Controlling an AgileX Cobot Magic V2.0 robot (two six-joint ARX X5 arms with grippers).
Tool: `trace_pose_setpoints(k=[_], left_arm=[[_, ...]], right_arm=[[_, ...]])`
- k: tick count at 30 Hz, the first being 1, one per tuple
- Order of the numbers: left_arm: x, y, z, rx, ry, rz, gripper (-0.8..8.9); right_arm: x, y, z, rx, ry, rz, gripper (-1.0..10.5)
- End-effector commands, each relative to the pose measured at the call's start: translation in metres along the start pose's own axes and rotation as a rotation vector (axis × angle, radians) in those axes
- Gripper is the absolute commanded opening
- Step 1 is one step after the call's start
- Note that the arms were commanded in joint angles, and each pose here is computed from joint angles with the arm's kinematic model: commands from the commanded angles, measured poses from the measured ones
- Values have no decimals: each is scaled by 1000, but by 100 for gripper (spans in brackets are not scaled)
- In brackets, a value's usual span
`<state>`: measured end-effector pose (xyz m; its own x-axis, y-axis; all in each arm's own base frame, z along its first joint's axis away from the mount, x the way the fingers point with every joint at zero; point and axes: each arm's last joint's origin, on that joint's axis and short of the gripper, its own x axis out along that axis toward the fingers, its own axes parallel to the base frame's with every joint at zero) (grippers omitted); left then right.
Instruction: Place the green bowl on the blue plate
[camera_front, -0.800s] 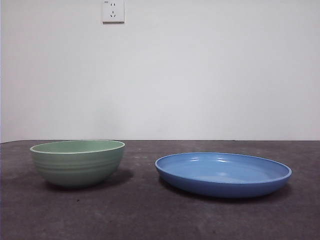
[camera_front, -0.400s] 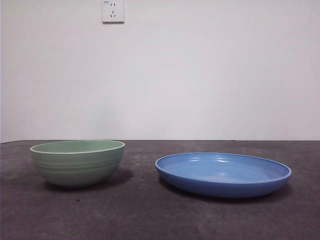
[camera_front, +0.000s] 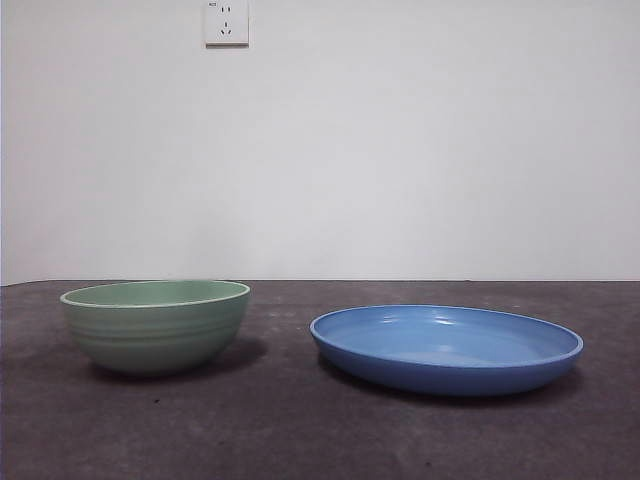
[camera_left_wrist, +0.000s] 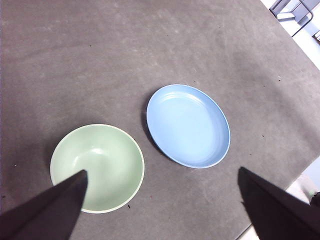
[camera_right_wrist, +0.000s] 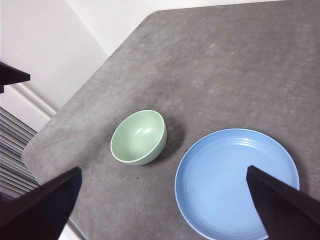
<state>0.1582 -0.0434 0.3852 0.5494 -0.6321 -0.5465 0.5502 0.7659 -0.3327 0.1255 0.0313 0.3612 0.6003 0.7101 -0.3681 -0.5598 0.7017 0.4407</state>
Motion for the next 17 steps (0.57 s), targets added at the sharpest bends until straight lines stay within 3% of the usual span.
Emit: trace_pose_setpoints(k=[1, 7, 17], left_arm=[[2, 1, 6, 9, -3, 7, 514], [18, 12, 9, -22, 49, 25, 512], [73, 50, 10, -116, 251, 175, 499]], right_arm=[[-1, 2, 4, -24, -9, 7, 545], [-1, 2, 4, -24, -10, 8, 545], [-2, 3, 4, -22, -11, 8, 545]])
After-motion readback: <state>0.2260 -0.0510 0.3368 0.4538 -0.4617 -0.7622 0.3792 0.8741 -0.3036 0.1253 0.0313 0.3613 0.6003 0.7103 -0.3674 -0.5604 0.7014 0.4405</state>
